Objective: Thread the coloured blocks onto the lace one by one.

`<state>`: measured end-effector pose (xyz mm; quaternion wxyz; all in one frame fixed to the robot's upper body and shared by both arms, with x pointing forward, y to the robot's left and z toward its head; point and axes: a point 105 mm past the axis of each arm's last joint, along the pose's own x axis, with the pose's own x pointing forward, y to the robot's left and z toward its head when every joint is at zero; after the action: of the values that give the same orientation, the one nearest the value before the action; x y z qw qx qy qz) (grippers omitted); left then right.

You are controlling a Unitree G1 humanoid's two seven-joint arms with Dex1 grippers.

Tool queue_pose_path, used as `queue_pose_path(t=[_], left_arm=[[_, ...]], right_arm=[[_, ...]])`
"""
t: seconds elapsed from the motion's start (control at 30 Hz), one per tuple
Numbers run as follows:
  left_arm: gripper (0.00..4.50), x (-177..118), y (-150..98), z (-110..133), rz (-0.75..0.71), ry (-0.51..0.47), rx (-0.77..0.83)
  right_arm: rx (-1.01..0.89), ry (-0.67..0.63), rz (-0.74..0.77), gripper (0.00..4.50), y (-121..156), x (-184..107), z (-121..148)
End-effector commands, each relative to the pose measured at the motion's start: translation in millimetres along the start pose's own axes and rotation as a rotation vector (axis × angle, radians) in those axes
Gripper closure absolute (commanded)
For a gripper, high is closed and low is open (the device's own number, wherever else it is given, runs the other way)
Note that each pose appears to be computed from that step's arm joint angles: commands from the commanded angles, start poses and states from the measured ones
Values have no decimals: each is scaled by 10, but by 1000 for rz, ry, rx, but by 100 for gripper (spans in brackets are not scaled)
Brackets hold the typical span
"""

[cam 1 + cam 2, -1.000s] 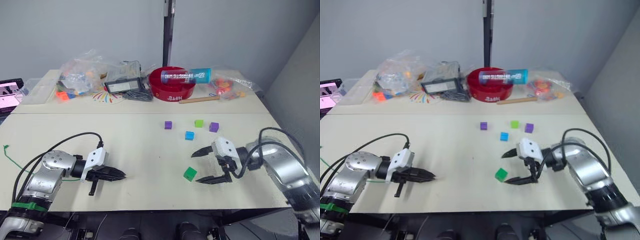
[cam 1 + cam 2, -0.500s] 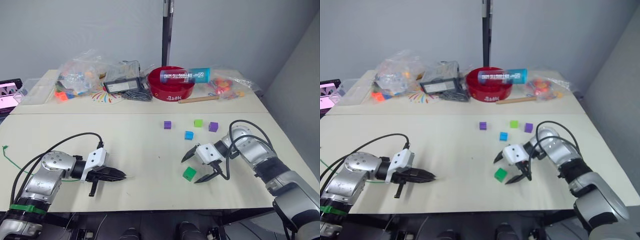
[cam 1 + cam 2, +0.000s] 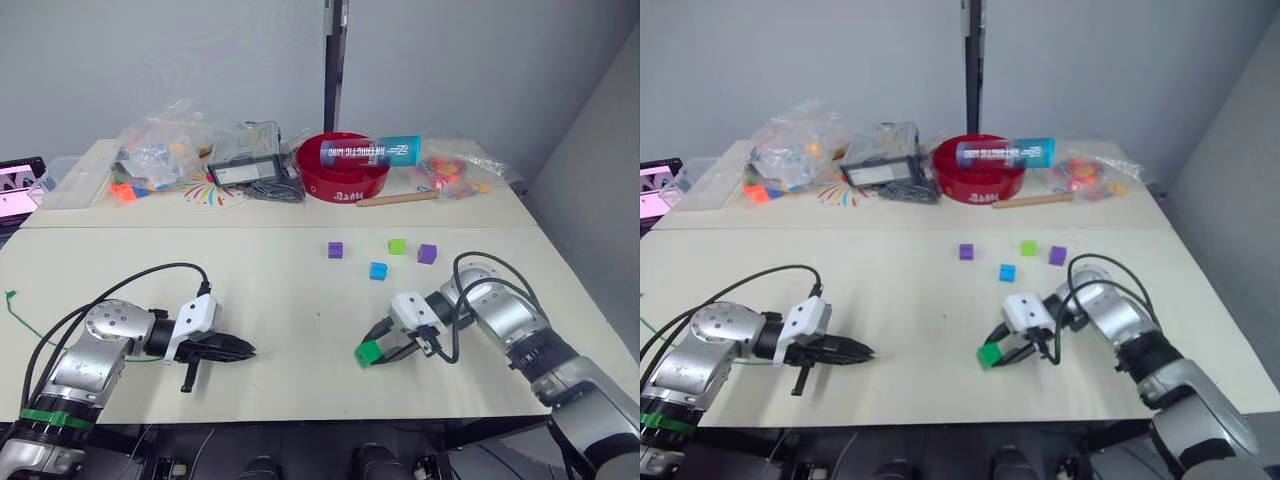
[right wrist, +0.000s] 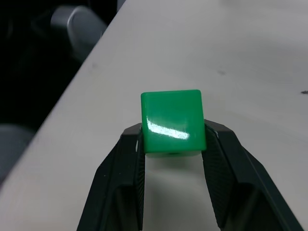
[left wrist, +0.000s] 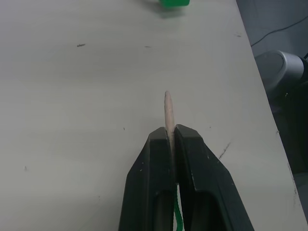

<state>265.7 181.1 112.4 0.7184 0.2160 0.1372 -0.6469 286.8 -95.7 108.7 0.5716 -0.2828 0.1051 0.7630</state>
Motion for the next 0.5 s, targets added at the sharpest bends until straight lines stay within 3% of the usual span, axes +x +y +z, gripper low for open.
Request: queue_pose_path(t=[0.03,0.3,0.5], left_arm=[[450,74,-3,202,-26,-41,68],[450,346,-7,247,-48,-45,105],[450,540,34,222,-20,-12,131]], right_arm=[[67,-20,-125,335,-55,71,156],[126,68,-256,335,-74,258,-30],[128,53,-285,335,-72,333,18]])
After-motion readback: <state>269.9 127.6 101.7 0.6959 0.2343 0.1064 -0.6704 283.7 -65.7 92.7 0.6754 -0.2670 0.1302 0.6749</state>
